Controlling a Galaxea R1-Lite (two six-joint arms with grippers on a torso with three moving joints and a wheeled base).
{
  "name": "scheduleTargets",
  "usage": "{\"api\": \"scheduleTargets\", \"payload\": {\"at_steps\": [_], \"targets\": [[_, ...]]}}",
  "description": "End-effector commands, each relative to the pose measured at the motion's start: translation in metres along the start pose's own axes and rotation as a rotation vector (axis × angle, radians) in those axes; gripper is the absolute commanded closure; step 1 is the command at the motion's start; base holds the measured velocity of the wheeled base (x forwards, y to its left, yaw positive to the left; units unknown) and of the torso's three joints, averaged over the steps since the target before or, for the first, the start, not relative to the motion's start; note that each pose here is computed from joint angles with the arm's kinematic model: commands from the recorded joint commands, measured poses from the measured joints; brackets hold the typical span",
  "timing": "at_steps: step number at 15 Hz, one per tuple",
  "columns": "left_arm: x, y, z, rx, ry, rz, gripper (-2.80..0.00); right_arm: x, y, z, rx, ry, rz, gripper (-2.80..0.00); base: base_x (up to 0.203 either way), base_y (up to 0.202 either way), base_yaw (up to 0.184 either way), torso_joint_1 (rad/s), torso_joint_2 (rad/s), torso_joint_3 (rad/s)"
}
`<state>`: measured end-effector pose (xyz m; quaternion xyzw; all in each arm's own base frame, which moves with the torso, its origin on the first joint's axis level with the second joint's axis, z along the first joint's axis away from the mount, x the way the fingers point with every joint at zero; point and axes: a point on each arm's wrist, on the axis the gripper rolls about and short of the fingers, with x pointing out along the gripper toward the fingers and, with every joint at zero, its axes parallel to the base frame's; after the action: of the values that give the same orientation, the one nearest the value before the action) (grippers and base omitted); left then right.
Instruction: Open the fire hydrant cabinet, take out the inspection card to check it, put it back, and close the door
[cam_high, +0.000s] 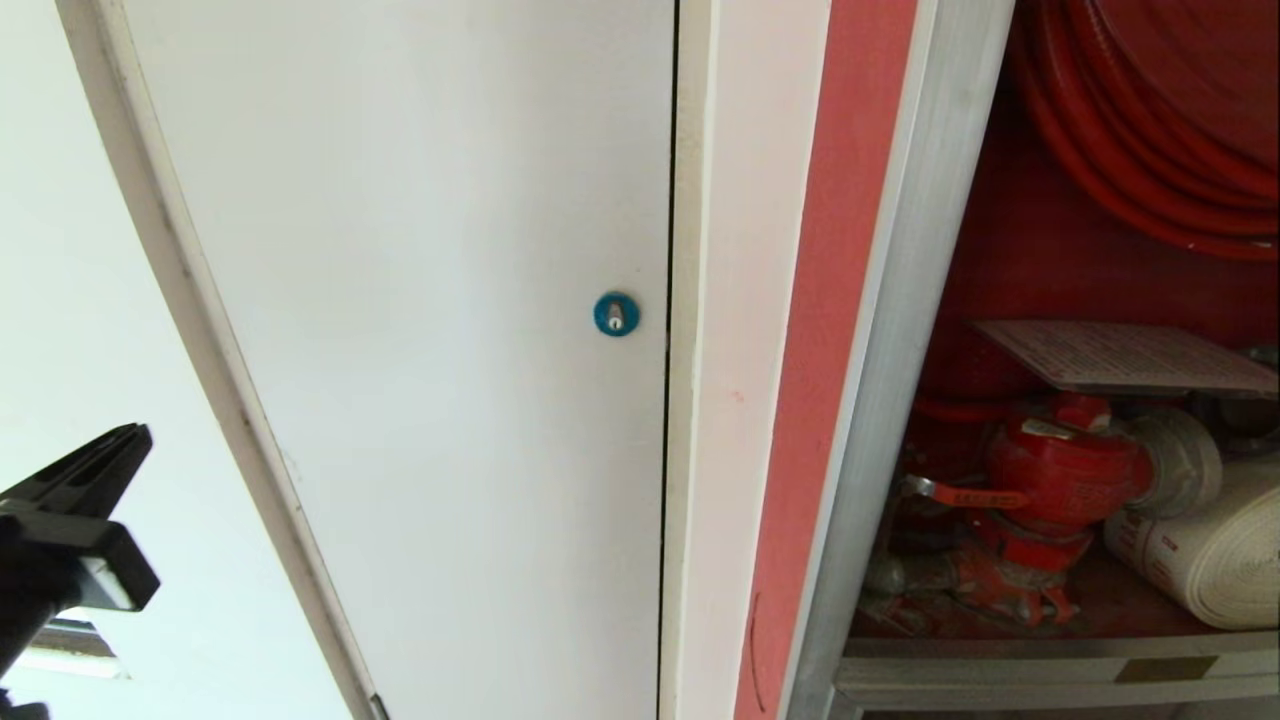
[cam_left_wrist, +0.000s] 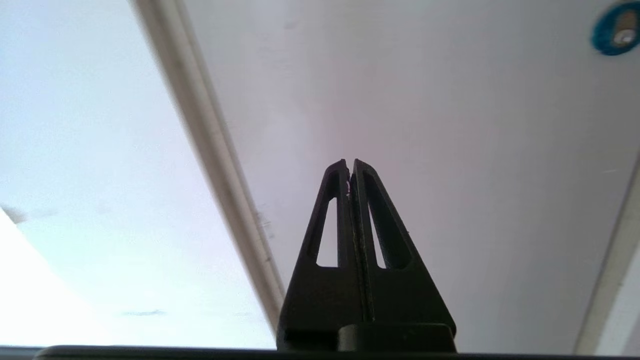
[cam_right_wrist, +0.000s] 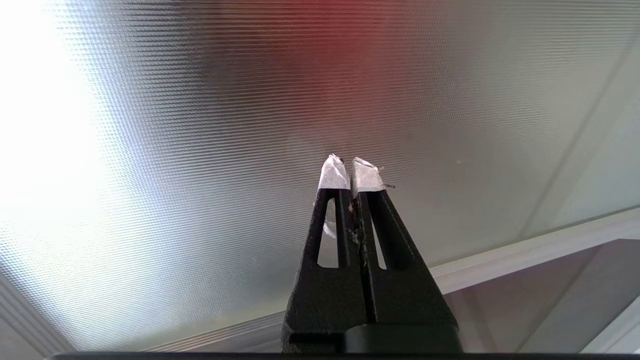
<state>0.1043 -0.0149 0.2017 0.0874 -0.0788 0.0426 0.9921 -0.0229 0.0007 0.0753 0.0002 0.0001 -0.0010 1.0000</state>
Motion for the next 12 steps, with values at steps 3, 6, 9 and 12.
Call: {"api": "scheduleTargets", "payload": {"at_steps": [3,6,9,12], "targets": [[-0.082,0.026,-0.002,0.000,-0.108,0.172,0.00,0.000,0.000,0.000,0.001,0.001,0.000,0.00,0.000,0.000,0.000,0.000,0.00,0.000],[-0.117,0.026,-0.025,0.021,-0.098,0.218,0.00,0.000,0.000,0.000,0.000,0.001,0.000,0.00,0.000,0.000,0.000,0.000,0.00,0.000],[-0.140,0.020,-0.059,0.031,-0.076,0.157,0.00,0.000,0.000,0.000,0.001,0.001,0.000,0.00,0.000,0.000,0.000,0.000,0.00,0.000],[-0.143,0.011,-0.090,-0.026,0.006,-0.001,0.00,0.000,0.000,0.000,0.001,0.001,0.000,0.00,0.000,0.000,0.000,0.000,0.00,0.000]]}}
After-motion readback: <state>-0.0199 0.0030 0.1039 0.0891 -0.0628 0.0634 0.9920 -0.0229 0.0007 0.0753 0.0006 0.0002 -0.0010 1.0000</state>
